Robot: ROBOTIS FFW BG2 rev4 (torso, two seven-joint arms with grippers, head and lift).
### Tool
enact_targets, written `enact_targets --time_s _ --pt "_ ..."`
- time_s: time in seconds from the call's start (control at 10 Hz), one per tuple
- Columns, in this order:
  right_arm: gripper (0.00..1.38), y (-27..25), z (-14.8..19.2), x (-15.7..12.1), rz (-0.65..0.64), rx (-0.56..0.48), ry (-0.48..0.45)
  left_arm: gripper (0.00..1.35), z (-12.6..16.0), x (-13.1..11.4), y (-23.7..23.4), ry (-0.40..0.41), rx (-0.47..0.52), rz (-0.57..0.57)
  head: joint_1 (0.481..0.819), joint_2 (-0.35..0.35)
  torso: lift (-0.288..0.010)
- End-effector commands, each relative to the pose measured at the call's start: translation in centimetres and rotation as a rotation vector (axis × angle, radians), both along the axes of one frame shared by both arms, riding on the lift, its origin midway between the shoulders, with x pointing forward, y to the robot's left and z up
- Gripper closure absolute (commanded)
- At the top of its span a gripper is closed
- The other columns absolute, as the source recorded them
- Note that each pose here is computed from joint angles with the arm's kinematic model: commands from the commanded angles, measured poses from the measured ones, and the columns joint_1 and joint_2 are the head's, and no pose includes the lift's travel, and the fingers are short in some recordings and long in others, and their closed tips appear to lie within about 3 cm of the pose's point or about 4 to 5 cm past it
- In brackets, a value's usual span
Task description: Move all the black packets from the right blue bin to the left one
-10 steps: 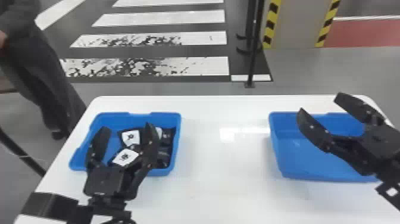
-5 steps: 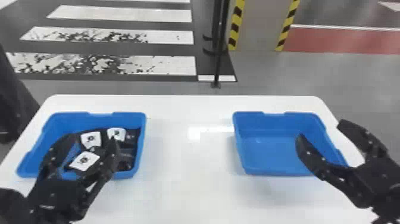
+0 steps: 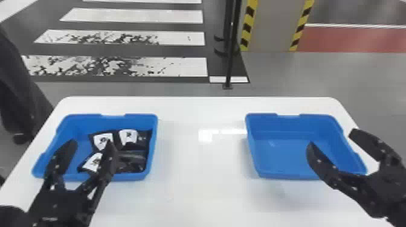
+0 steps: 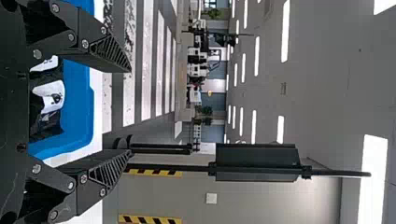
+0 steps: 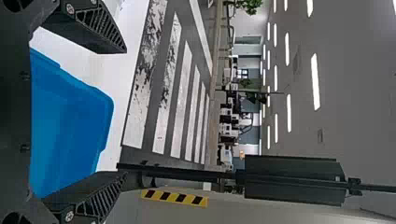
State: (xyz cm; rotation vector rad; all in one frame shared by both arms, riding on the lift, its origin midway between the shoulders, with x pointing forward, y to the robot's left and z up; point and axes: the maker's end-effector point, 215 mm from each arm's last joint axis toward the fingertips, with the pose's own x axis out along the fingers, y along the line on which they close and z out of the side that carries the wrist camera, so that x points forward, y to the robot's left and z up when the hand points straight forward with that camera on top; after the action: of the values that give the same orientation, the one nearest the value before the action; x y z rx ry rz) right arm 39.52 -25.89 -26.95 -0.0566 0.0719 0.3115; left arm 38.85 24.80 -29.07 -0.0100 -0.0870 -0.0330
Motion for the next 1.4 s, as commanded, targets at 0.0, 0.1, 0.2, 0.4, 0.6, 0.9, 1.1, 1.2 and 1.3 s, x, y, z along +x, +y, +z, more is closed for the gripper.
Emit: enact_targets --time_s 0.0,0.1,0.2,0.4,0.6,0.9,1.1,1.2,1.3 --pt "0.10 0.17 -0.03 -0.05 0.002 0.000 0.003 0.46 0.28 -0.19 -0.06 -0.011 -0.015 0.002 0.695 -0.017 -0.140" --pt "0.10 0.17 -0.08 -0.11 0.000 0.000 0.008 0.46 0.48 -0.29 -0.23 -0.018 -0.019 0.000 0.695 -0.014 -0.140" --pt "0.10 0.20 -0.21 -0.18 -0.001 0.000 0.015 0.46 0.33 -0.27 -0.33 -0.014 -0.020 -0.002 0.695 -0.015 -0.140" --pt "0.11 0.23 0.04 -0.22 -0.004 -0.011 0.016 0.46 0.48 -0.28 -0.42 -0.018 -0.021 -0.003 0.695 -0.018 -0.140" --pt "0.11 0.04 0.49 -0.56 -0.026 -0.007 0.012 0.46 0.34 -0.27 -0.29 -0.014 -0.026 -0.002 0.695 -0.021 -0.140" --pt "0.12 0.09 0.35 -0.50 -0.024 -0.002 0.015 0.46 0.73 -0.23 -0.37 -0.026 -0.029 -0.003 0.695 -0.022 -0.140" --pt "0.12 0.12 0.32 -0.57 -0.024 0.007 0.014 0.46 0.57 -0.29 -0.43 -0.022 -0.036 -0.004 0.695 -0.020 -0.140" --pt "0.12 -0.02 0.29 -0.55 -0.027 0.008 0.014 0.46 0.57 -0.29 -0.43 -0.022 -0.036 -0.004 0.695 -0.020 -0.140" --pt "0.12 -0.01 0.27 -0.55 -0.026 0.010 0.013 0.46 0.65 -0.30 -0.43 -0.024 -0.036 -0.003 0.695 -0.021 -0.140"
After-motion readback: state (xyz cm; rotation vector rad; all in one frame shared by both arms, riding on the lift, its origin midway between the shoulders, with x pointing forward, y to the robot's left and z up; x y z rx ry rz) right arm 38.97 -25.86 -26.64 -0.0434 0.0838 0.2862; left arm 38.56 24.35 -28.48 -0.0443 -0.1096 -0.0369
